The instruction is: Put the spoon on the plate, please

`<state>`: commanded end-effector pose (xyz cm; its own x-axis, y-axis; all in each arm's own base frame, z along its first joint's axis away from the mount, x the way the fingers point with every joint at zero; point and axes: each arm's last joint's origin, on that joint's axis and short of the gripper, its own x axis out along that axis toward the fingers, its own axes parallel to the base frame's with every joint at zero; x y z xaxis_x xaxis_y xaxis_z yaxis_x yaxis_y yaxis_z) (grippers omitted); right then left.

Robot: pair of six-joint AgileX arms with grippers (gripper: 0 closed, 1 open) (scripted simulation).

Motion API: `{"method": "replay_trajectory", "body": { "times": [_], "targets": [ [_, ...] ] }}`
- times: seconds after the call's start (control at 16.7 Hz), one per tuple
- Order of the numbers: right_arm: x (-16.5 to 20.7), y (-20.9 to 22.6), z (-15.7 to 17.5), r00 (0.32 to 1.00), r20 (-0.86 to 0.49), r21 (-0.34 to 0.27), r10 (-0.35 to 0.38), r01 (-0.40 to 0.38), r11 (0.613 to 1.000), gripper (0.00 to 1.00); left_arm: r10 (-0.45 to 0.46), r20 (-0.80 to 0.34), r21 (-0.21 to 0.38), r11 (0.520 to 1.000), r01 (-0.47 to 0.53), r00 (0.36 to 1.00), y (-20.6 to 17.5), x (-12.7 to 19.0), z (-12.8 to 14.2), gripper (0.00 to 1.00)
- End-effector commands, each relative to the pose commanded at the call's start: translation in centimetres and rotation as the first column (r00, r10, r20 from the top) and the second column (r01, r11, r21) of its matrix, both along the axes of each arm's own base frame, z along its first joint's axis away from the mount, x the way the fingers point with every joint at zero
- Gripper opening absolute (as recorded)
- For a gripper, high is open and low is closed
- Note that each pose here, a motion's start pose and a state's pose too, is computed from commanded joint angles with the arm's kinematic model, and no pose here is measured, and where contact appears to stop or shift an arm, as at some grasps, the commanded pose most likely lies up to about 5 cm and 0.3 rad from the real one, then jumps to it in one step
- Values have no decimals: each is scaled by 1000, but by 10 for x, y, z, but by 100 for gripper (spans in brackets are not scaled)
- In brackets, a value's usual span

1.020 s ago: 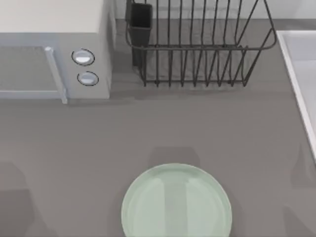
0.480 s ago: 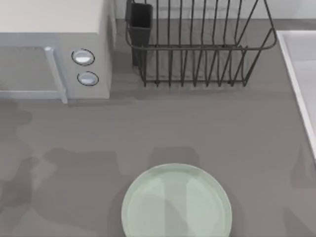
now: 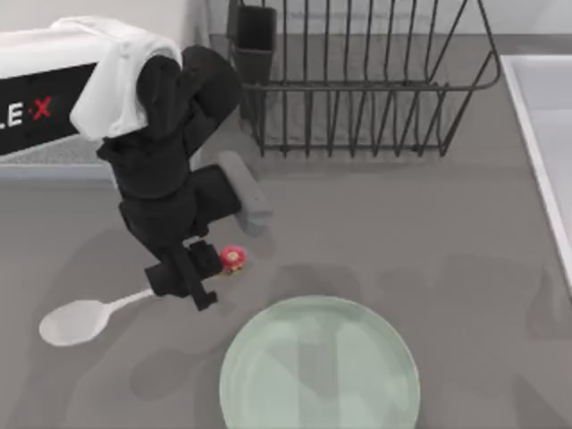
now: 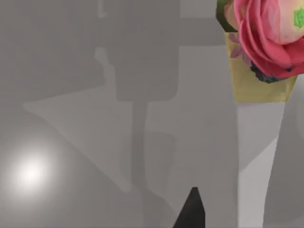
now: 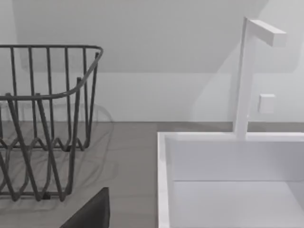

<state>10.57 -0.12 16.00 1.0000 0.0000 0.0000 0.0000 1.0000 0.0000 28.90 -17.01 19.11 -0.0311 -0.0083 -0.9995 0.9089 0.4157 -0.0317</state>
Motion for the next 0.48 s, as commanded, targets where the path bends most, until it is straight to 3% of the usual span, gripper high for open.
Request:
{"method": "replay_trajectory", "body": {
  "times": [0.24,0.48],
  "targets": [
    [0,0,0,1000,0,0,0,0,1000,100,-305,25,-10,952,306,952,-94,-52,-5,0],
    [0,0,0,1000,0,0,0,0,1000,100,-438,44,-14,898,439,898,-133,-86,-7,0]
  ]
}}
